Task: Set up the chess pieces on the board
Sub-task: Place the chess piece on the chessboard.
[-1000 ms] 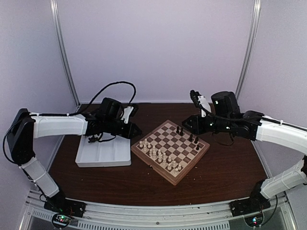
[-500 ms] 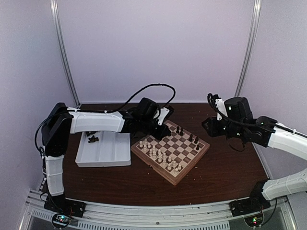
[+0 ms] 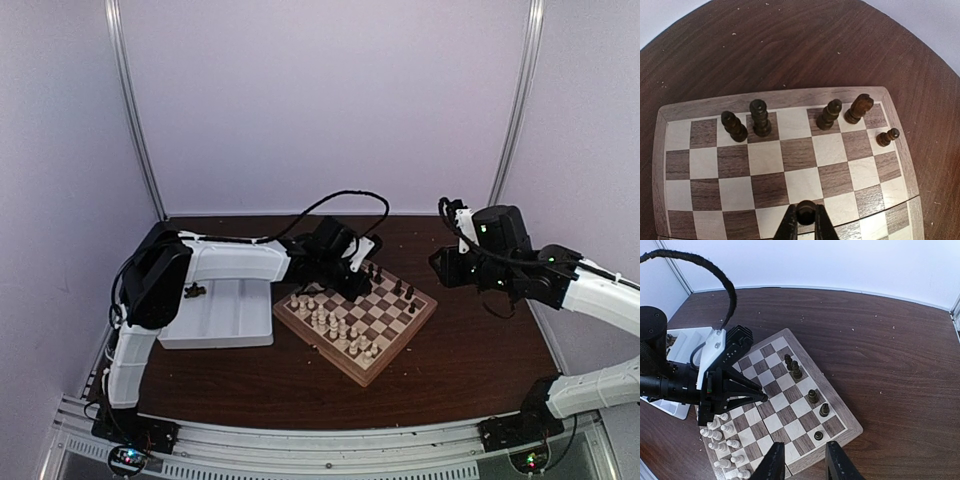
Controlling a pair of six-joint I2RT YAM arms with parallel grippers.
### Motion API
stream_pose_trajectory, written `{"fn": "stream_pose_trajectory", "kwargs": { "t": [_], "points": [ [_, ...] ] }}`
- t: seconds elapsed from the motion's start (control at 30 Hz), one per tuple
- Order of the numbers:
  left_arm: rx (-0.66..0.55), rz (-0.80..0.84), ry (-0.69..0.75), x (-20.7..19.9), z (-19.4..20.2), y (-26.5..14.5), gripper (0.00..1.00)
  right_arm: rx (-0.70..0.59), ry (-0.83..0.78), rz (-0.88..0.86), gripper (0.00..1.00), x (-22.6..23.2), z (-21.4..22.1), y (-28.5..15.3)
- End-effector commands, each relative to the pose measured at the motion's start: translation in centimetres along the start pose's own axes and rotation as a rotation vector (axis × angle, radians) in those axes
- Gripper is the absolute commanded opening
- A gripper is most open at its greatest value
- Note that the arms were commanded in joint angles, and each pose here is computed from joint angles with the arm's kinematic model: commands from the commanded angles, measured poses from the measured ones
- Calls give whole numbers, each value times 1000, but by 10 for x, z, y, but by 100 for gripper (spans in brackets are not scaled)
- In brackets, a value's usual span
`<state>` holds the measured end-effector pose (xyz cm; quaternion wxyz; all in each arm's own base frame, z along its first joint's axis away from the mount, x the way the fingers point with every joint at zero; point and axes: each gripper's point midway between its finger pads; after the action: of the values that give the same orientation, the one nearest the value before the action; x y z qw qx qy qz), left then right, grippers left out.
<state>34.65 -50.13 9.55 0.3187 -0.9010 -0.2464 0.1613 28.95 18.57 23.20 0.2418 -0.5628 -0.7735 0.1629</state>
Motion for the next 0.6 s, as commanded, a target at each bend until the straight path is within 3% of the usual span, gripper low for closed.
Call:
{"fn": "stream_pose_trajectory", "kwargs": {
  "t": [0.0, 0.23, 0.43, 0.57],
  "points": [
    [-2, -11, 29, -5, -1, 8, 8, -9, 1, 31, 31, -8, 1, 0],
    [28, -15, 42, -11, 13, 16, 9, 3, 2, 27, 31, -7, 5, 5],
    [42, -10, 42, -12, 18, 18, 24, 20, 3, 19, 31, -5, 9, 8],
    [45, -15, 41, -11, 18, 17, 24, 24, 5, 19, 31, -5, 9, 9]
  ]
}}
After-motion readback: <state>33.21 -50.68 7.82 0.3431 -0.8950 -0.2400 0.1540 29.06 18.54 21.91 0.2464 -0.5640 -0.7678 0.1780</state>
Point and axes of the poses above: each gripper's point midway between its finger pads, its own y axis out along the fingers, its own x axis along the line the jaws close on, z = x × y, and after that the axes turned 2 degrees about y, right-handed
